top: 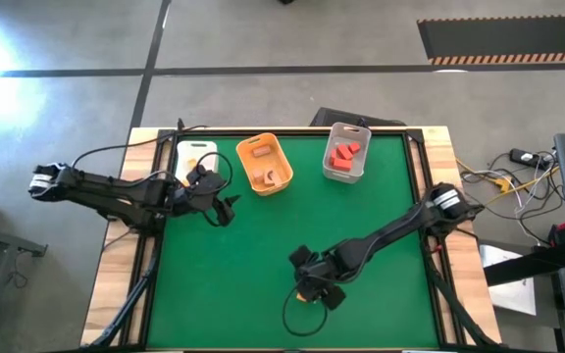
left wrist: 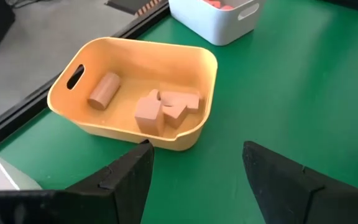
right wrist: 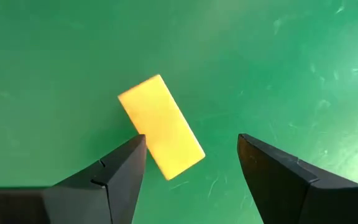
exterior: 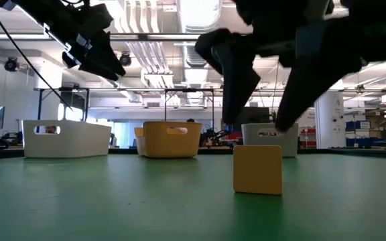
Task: Sort & place blocks by color
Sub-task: Put the yellow block into the white bin
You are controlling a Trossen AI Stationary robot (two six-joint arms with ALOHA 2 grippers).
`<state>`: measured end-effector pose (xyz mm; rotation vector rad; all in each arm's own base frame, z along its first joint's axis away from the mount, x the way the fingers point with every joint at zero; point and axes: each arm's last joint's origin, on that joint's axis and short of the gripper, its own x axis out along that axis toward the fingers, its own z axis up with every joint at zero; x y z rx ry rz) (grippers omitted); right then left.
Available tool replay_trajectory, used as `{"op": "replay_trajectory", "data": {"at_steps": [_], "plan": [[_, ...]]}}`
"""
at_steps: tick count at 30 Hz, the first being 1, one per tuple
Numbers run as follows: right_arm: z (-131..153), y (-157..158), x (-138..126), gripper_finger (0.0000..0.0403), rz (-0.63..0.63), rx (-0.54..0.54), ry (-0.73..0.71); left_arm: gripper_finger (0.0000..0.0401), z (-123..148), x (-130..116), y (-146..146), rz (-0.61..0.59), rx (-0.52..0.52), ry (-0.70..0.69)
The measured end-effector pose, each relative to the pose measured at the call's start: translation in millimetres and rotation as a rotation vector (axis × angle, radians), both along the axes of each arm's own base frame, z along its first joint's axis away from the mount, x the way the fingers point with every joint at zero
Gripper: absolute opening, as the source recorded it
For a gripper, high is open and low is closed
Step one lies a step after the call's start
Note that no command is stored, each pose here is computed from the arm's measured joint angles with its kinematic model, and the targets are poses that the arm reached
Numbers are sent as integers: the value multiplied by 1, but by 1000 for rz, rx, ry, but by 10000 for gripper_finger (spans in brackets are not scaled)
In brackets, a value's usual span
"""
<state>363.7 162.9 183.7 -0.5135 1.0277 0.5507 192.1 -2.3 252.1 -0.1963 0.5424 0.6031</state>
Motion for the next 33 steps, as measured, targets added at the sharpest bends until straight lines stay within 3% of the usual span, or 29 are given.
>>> {"op": "replay_trajectory", "data": {"at_steps": [14, 20, 24, 29, 33], "plan": [[-31, 3, 10, 239, 76, -52, 23, 230, 2, 2, 0, -24, 30, -7], [-39, 3, 12, 182, 74, -53, 39, 230, 2, 4, 0, -27, 33, -23], [-36, 1, 12, 116, 29, -39, 39, 230, 1, 4, 0, -26, 30, -29], [-22, -11, 11, 116, -96, 1, 36, 230, -1, 8, -6, -65, 41, -104], [-14, -24, 12, 116, -242, -27, -31, 230, 2, 12, -16, -144, 75, -172]]}}
